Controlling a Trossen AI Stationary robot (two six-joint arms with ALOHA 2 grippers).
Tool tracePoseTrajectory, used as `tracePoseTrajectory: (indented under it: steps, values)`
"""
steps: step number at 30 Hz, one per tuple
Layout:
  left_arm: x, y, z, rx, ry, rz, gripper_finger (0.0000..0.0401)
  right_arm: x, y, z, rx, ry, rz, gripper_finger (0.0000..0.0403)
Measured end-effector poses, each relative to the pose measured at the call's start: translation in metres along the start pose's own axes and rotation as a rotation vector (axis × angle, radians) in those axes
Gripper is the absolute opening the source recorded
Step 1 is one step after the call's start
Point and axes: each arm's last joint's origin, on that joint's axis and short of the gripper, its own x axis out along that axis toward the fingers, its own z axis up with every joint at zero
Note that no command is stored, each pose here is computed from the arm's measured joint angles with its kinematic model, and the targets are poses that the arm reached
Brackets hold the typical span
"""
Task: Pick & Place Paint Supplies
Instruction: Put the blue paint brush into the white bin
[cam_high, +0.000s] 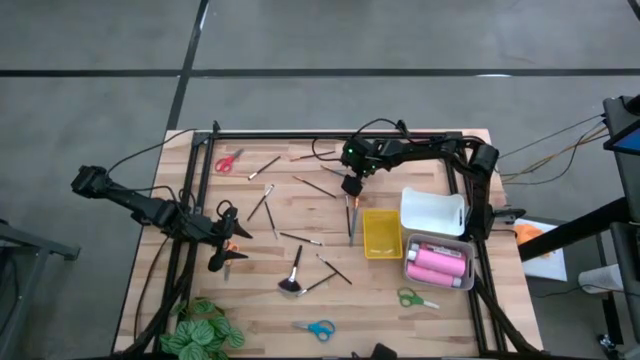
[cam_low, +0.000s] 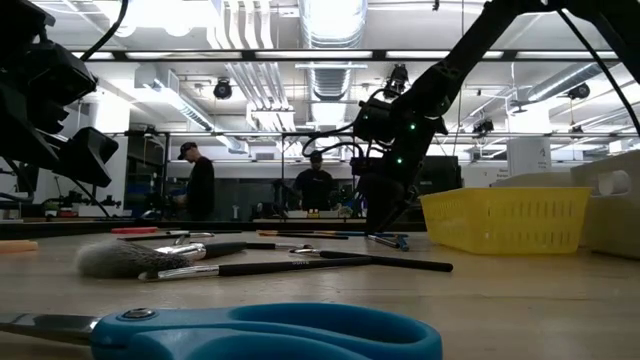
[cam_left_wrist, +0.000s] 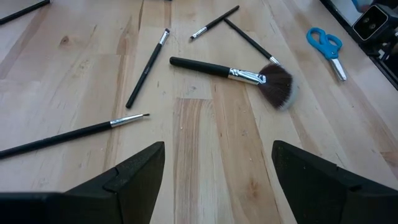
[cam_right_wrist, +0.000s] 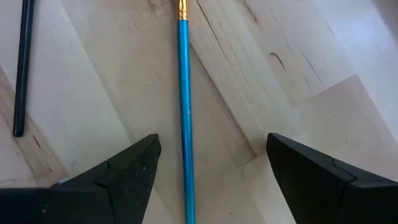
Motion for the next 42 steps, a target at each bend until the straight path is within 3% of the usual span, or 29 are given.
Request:
tracePoseTrajectory:
  steps: [5,22,42]
  values:
    - [0.0000,0.0000,0.0000,0.000,0.000,0.000,0.0300,0.0004,0.0007,-0.0007,-0.001,0.007,0.013,0.0264]
    - [0.0000,0.0000,0.0000,0.000,0.000,0.000,0.0300,0.0006,0.0028,-0.0019,-0.012,0.015,0.067,0.0018]
    - [0.0000,0.0000,0.0000,0.000,0.000,0.000,0.0300,-0.0070,0.0072,-0.0009,0.004,0.002,0.065,0.0018]
